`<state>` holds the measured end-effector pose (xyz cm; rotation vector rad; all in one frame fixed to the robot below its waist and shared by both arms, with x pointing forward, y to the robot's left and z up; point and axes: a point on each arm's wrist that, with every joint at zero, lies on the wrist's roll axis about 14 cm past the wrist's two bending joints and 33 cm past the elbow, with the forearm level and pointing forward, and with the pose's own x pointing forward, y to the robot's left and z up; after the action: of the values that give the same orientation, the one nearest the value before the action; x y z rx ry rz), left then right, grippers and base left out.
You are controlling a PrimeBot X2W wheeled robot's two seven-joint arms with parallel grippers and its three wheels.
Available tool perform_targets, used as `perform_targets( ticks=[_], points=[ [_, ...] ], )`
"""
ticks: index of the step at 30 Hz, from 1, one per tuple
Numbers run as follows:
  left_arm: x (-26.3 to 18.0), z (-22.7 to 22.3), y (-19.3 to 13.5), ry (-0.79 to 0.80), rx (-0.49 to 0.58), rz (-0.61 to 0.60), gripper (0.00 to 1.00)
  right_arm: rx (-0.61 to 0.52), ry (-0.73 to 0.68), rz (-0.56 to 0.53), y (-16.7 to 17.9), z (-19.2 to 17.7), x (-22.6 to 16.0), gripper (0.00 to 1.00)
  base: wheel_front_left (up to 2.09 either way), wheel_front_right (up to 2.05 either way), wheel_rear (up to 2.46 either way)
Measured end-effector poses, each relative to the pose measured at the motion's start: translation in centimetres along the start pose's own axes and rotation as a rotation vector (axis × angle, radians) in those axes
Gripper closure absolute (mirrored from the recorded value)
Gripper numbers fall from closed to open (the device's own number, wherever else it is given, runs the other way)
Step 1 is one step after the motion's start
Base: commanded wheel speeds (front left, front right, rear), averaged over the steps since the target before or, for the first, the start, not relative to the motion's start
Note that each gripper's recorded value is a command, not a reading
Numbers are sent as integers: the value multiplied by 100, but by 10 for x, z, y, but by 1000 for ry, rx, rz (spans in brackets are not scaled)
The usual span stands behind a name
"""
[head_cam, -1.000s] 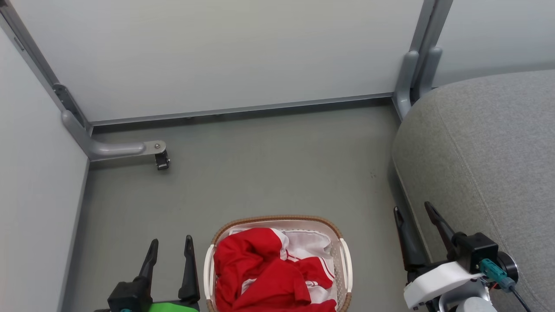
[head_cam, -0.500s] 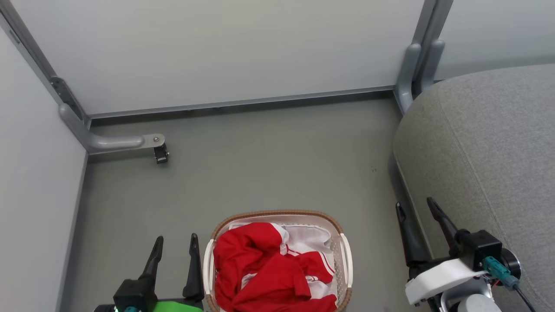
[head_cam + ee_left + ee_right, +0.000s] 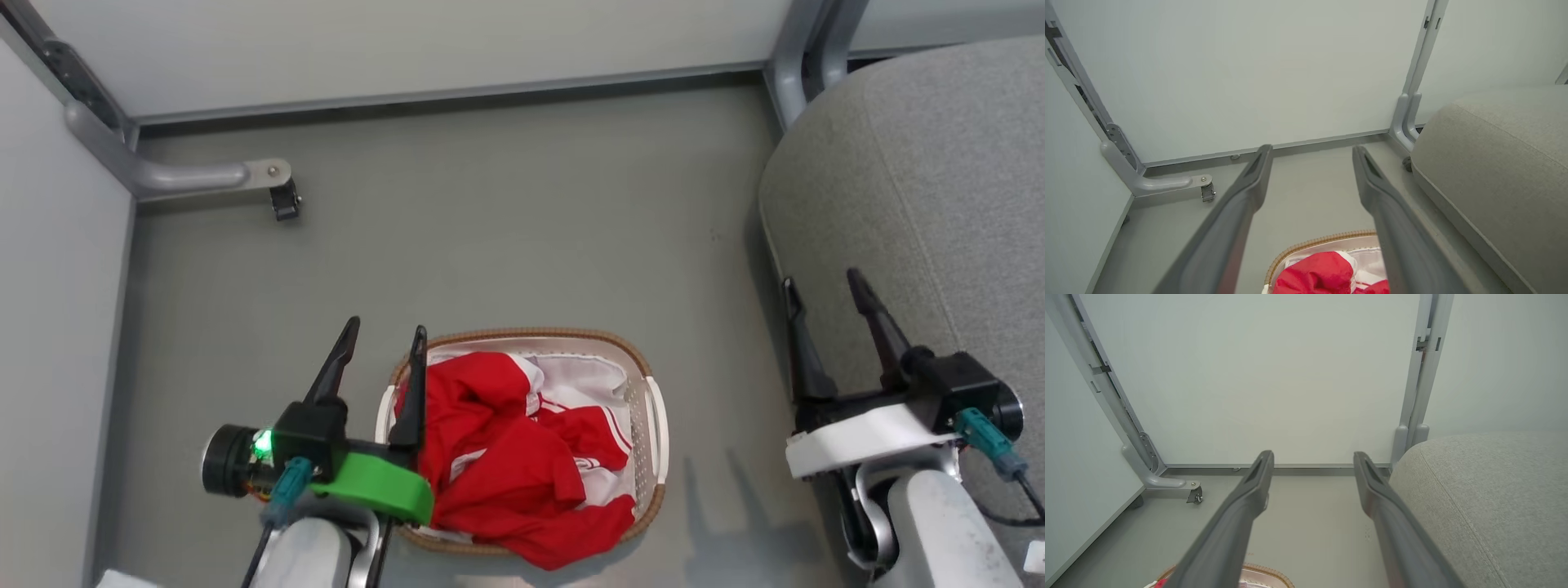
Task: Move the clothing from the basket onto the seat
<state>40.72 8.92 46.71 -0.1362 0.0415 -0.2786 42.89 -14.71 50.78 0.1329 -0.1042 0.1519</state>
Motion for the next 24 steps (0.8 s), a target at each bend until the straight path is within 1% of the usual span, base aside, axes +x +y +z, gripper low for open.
perform_targets(
  ticks=[2, 4, 10, 14, 15, 18, 22, 24],
  points=[
    [13, -13, -6, 37, 37, -43, 0, -5, -17, 1, -2, 1, 13, 0, 0, 0, 0],
    [23, -30, -9, 84, 36, -71, 0, -8, -24, -1, -5, -1, 24, 0, 0, 0, 0],
    [44, -97, -21, 268, 89, -187, 0, -6, -7, -20, -18, -23, 50, 0, 0, 0, 0],
    [42, -150, -30, 416, 99, -269, 0, 1, 15, -32, -25, -43, 64, 0, 0, 0, 0],
    [37, -177, -34, 493, 105, -311, 0, 5, 31, -39, -30, -55, 69, 0, 0, 0, 0],
    [25, -214, -41, 613, 116, -376, 0, 9, 54, -48, -35, -71, 73, 0, 0, 0, 0],
    [14, -251, -50, 748, 116, -452, 0, 16, 97, -63, -43, -94, 73, 0, 0, 0, 0],
    [13, -264, -50, 795, 114, -470, 0, 20, 111, -70, -46, -102, 73, 0, 0, 0, 0]
  ],
)
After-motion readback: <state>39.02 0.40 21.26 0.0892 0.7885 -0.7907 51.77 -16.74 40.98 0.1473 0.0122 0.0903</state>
